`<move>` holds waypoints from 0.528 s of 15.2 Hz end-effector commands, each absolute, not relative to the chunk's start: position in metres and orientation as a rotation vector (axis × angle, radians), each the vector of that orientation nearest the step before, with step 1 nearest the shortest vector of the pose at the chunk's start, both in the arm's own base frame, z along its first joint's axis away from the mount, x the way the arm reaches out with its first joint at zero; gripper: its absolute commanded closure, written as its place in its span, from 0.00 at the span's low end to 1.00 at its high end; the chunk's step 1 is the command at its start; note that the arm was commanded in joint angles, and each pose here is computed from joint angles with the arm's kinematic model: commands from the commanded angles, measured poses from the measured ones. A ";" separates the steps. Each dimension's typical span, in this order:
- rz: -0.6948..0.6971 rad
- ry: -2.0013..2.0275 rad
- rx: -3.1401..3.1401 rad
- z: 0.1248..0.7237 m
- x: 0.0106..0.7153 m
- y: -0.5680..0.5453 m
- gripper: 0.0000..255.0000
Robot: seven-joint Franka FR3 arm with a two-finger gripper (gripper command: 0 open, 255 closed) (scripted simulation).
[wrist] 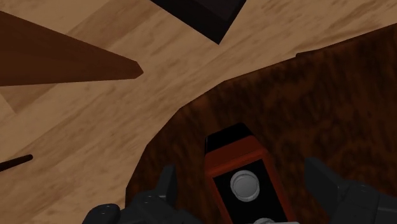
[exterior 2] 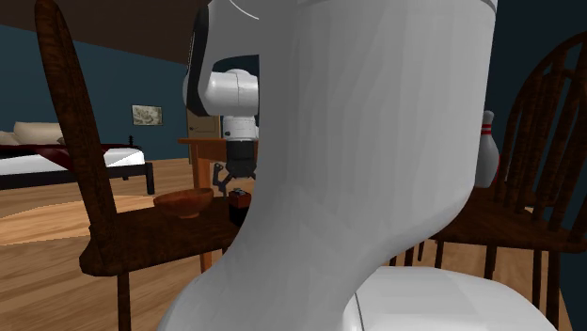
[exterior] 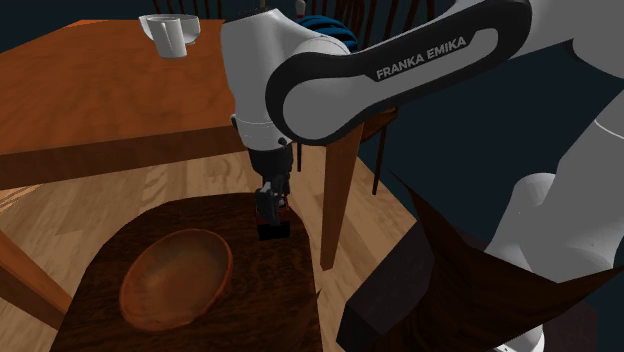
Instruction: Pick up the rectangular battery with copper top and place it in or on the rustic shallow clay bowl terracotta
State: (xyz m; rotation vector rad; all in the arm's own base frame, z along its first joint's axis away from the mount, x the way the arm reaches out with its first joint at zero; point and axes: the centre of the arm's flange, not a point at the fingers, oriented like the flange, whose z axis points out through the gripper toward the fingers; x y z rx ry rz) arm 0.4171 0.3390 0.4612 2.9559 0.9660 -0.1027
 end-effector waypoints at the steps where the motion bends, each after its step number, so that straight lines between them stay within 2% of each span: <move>1: -0.156 0.968 2.947 0.448 0.416 0.338 0.00; 3: -0.156 0.968 2.947 0.448 0.415 0.338 0.00; 4: -0.156 0.968 2.947 0.447 0.417 0.339 1.00; 8: -0.156 0.968 2.946 0.451 0.415 0.337 1.00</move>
